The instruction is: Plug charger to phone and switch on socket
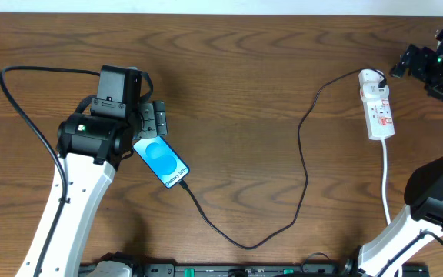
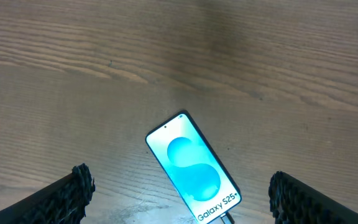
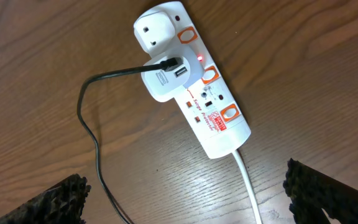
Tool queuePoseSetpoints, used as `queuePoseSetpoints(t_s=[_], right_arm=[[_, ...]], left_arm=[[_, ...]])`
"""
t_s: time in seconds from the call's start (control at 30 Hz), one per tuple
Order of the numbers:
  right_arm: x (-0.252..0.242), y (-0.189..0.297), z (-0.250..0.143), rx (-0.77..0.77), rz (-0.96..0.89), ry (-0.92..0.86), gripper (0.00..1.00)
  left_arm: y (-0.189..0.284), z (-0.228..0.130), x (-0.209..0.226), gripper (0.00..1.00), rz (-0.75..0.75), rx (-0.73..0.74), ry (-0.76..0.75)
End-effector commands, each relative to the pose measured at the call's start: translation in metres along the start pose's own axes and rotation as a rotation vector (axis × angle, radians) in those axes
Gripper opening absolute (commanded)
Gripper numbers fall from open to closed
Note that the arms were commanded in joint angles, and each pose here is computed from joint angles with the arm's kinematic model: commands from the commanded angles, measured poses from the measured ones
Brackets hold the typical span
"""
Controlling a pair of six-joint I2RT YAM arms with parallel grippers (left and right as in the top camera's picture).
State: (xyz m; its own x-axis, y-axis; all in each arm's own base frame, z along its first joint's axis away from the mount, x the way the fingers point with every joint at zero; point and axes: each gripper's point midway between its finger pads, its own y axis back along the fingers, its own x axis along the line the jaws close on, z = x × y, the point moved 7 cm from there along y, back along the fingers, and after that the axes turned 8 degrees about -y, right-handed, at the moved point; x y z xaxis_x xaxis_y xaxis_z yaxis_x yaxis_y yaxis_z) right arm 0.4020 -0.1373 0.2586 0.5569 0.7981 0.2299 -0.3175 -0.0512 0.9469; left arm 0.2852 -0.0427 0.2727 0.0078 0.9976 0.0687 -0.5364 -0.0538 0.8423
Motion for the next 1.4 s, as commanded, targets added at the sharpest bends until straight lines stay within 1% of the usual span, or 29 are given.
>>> queuePoseSetpoints(t_s=[0.0, 0.43, 0.6, 0.93, 1.1, 1.37], right_arm=[[0.001, 0.004, -0.001, -0.011, -0.003, -0.008, 0.99], [0.001, 0.004, -0.001, -0.011, -0.003, -0.008, 0.99], [0.001, 0.004, -0.001, -0.011, -0.003, -0.008, 0.99], [0.001, 0.004, 0.0, -0.011, -0.003, -0.008, 0.99], [0.001, 0.004, 0.0, -0.011, -0.003, -0.008, 0.99], [0.001, 0.004, 0.0, -0.011, -0.003, -0.008, 0.99]], left_arm=[[0.004, 0.005, 0.001, 0.92, 0.008, -0.018, -0.008], [0.005, 0.0, -0.001, 0.92, -0.011, -0.005, -0.01], [0.004, -0.01, 0.001, 0.92, -0.016, -0.044, -0.003], [-0.001, -0.049, 0.008, 0.92, -0.014, -0.223, 0.028], [-0.007, -0.069, 0.01, 0.92, -0.029, -0.356, 0.052], [-0.01, -0.095, 0.013, 0.92, -0.039, -0.438, 0.066]])
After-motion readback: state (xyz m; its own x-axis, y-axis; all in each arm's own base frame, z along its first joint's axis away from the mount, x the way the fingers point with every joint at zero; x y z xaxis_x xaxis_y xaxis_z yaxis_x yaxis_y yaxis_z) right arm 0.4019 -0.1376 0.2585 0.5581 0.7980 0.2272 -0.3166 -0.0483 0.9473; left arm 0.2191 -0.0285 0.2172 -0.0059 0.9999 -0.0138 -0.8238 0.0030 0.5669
